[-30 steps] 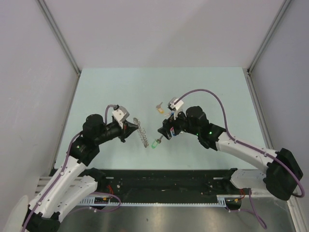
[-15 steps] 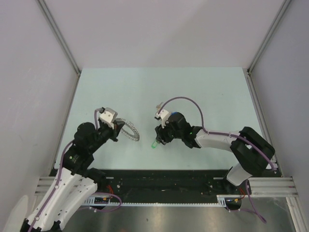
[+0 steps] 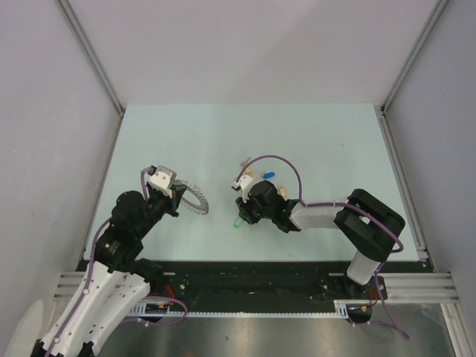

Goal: Put the keys on the keyring

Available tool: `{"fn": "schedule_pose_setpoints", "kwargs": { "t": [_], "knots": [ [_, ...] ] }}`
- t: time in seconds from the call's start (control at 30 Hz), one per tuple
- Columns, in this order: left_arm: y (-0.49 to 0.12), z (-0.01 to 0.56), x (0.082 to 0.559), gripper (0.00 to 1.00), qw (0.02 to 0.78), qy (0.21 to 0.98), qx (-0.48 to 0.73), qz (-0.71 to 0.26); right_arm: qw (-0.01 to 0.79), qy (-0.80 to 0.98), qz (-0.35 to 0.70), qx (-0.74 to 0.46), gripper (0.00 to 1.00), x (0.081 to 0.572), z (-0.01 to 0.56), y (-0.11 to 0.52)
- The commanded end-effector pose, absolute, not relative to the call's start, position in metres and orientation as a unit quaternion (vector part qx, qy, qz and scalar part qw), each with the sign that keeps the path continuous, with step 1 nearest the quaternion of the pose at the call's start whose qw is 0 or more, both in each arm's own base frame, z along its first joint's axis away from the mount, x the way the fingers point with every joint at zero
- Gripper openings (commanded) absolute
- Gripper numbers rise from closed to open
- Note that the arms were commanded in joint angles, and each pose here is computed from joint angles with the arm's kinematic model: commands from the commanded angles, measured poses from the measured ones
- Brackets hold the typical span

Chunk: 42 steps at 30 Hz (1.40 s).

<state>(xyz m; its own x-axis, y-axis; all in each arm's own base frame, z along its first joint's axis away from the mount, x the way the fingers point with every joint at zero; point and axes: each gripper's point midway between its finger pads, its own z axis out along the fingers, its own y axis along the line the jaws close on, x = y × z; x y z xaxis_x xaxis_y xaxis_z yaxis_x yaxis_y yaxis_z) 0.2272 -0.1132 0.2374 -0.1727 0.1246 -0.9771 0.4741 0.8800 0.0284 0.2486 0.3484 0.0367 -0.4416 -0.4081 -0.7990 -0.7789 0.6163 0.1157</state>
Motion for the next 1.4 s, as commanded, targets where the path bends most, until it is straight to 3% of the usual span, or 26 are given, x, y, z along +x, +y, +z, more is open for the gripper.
{"fn": "schedule_pose_setpoints", "kwargs": {
  "t": [0.0,0.3,0.73,1.03,1.37],
  "knots": [
    [-0.113,0.249,0.231,0.00,0.629,0.740,0.185,-0.149,0.415,0.801,0.249,-0.352,0.27,0.262,0.053,0.363],
    [-0.114,0.250,0.230,0.00,0.629,0.740,0.186,-0.151,0.406,0.801,0.251,-0.361,0.17,0.258,0.047,0.364],
    [-0.114,0.251,0.230,0.01,0.631,0.738,0.186,-0.152,0.395,0.802,0.246,-0.374,0.11,0.253,0.044,0.367],
    [-0.115,0.251,0.229,0.00,0.630,0.737,0.189,-0.156,0.397,0.798,0.248,-0.379,0.00,0.251,0.050,0.367],
    [-0.137,0.245,0.224,0.00,0.608,0.730,0.250,-0.190,0.434,0.758,0.269,-0.405,0.00,0.244,0.111,0.360]
  ]
}}
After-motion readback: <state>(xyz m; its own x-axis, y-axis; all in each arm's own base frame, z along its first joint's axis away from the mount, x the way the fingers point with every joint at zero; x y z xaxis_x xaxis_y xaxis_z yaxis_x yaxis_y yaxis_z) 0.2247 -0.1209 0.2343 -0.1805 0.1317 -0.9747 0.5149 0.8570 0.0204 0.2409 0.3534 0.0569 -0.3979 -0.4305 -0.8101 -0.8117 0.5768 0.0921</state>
